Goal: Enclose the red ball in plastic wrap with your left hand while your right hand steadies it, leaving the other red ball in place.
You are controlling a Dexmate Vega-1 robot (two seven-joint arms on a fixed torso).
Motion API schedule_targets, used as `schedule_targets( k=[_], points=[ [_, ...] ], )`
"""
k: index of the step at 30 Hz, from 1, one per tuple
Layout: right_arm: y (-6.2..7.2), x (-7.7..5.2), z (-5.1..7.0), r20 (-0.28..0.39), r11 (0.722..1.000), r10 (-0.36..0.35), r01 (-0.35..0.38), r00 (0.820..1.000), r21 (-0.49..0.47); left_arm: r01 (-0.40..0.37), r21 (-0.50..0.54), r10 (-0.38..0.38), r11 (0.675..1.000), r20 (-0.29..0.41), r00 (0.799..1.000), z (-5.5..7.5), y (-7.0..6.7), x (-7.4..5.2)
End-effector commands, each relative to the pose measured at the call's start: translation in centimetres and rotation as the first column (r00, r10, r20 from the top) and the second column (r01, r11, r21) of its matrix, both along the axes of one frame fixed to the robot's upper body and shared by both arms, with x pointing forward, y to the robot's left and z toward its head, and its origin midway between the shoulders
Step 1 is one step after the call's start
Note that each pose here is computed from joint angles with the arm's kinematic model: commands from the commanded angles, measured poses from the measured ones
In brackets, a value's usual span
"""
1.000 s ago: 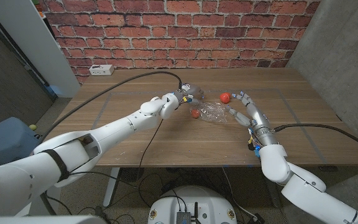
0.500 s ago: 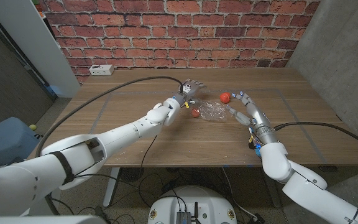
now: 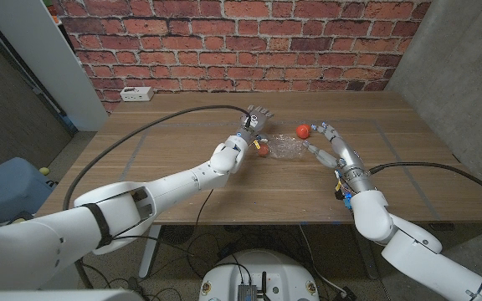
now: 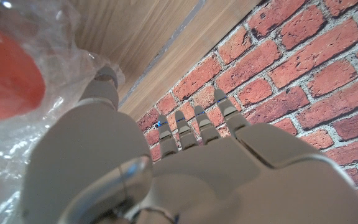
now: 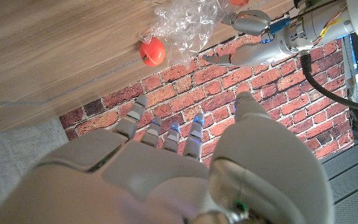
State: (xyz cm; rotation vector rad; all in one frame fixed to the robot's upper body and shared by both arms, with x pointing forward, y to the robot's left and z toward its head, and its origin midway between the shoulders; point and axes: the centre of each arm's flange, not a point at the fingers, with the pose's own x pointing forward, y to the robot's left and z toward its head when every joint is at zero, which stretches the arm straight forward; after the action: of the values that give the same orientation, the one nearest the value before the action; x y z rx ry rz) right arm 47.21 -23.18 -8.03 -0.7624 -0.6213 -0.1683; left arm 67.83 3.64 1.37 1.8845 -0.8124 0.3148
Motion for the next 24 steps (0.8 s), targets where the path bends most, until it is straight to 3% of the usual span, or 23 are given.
schedule_targets(
  k=[1,8,11,16,19,24],
  points=[
    [-0.2,-0.2,0.2,0.0,1.0,0.0,0.0,1.0,0.001,-0.12,0.102,0.12,0.988,0.003,0.993,-1.4,-0.9,1.5],
    [-0.3,-0.1,0.2,-0.001,1.0,0.0,0.0,1.0,0.001,-0.126,0.132,0.128,0.983,-0.004,0.992,-1.5,-0.9,1.5],
    [-0.3,0.0,0.2,-0.001,1.0,-0.001,0.001,1.0,0.003,-0.076,0.068,0.076,0.995,-0.002,0.997,-0.6,-0.5,0.9],
    [-0.3,0.2,0.3,-0.005,1.0,0.006,-0.006,1.0,0.001,0.093,-0.122,-0.097,0.988,-0.035,0.995,1.4,1.0,-0.6],
    [-0.3,0.2,0.3,-0.004,1.0,0.005,-0.005,1.0,-0.003,0.183,-0.25,-0.209,0.951,-0.084,0.974,2.7,1.9,-1.5],
    [-0.2,0.4,0.5,-0.005,1.0,0.011,-0.011,1.0,-0.005,0.266,-0.437,-0.38,0.859,-0.196,0.904,4.6,3.2,-2.3]
  ],
)
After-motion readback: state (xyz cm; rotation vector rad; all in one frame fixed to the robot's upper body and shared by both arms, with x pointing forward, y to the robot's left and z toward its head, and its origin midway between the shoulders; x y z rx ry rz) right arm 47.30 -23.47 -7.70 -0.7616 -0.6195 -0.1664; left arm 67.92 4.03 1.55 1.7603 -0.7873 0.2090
